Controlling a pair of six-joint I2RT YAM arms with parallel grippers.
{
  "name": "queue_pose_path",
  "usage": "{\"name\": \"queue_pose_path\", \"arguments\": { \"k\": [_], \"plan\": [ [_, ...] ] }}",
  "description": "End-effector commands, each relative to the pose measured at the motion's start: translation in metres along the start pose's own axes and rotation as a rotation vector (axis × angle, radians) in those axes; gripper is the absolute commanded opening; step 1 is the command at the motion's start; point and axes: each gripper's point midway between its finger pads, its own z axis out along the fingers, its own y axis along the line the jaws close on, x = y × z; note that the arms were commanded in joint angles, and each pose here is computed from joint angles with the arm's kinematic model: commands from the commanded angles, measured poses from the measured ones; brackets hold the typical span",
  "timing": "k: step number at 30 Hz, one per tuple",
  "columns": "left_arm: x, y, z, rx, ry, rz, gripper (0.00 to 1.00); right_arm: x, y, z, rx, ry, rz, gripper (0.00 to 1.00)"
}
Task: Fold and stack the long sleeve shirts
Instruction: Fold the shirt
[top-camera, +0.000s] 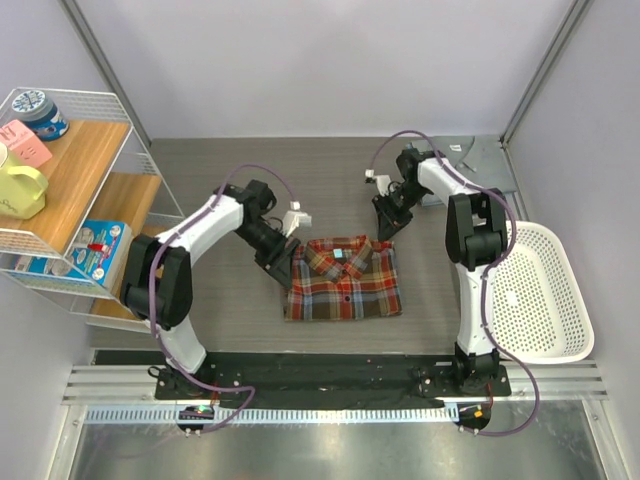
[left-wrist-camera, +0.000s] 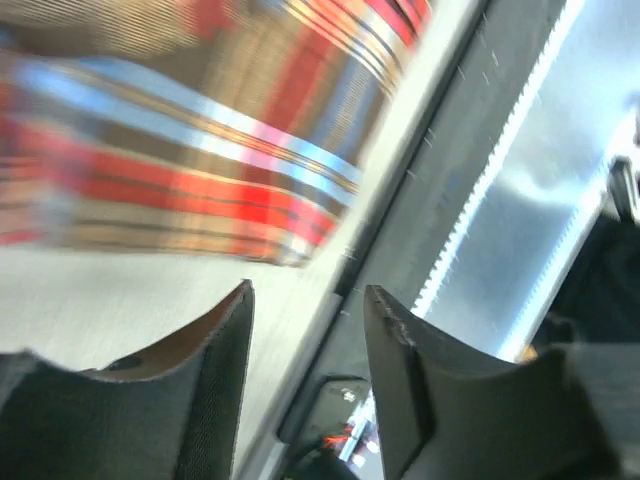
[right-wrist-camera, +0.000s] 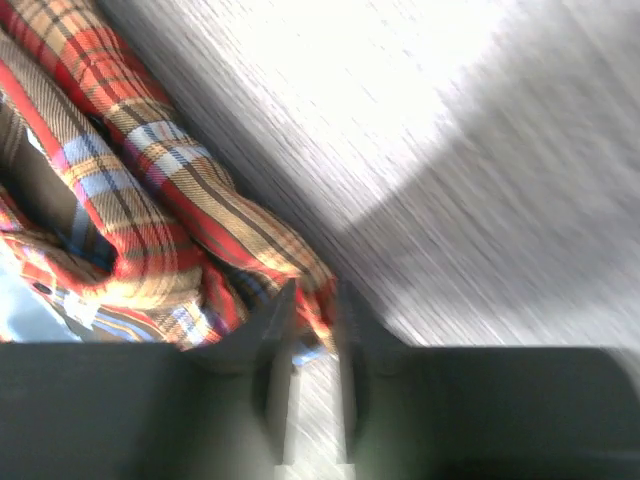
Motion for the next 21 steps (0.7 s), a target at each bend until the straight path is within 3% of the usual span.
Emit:
{"name": "queue_pose_path", "arguments": {
  "k": [1,6,17,21],
  "plan": [
    [-0.049,0.038,-0.051,-0.123,-0.203,0.042,0.55,-0.001,0.008,-0.042,0.033,-0.066,-0.055,0.35],
    [-0.083,0.092,-0.057,-0.221,-0.177,0.134,0.58,-0.002,0.016,-0.045,0.04,-0.117,-0.124,0.5],
    [-0.105,0.139,-0.014,-0.234,-0.109,0.185,0.6,-0.014,0.0,-0.019,0.002,-0.098,-0.182,0.52],
    [-0.093,0.147,0.002,-0.248,-0.049,0.181,0.52,-0.001,-0.004,-0.002,-0.009,-0.048,-0.205,0.5]
  ]
}}
